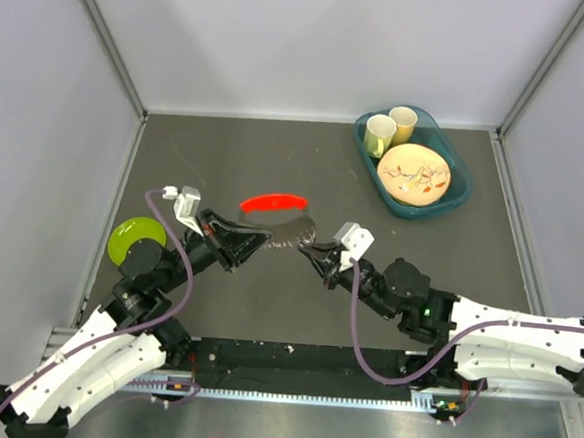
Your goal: Remove the keys from the keyring
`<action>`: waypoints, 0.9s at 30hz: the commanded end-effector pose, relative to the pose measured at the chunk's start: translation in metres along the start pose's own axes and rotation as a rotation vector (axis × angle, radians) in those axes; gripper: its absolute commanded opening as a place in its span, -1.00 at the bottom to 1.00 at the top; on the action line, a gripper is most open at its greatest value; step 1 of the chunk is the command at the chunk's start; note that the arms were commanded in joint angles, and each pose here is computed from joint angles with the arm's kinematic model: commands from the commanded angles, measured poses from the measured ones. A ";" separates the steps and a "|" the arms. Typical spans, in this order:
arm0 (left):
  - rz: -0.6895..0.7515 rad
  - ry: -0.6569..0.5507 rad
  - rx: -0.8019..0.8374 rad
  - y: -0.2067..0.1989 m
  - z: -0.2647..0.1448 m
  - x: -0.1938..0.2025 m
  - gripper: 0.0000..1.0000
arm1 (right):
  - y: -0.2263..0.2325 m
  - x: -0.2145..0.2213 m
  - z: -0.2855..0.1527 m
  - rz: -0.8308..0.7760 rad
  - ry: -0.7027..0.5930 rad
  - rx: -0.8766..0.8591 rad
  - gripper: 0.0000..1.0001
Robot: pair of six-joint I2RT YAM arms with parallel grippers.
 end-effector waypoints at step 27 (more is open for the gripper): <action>0.537 0.203 0.234 -0.023 -0.011 -0.028 0.22 | -0.020 -0.074 -0.039 -0.502 0.200 -0.330 -1.00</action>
Point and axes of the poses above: each gripper's point midway between its finger pads, its own z axis out along the fingers, its own y axis along the line the jaws close on, x = y × z, the point moved 10 cm from there along -z, back along the fingers, and after that the axes turned 1 degree about -z, right-handed, at the moved point
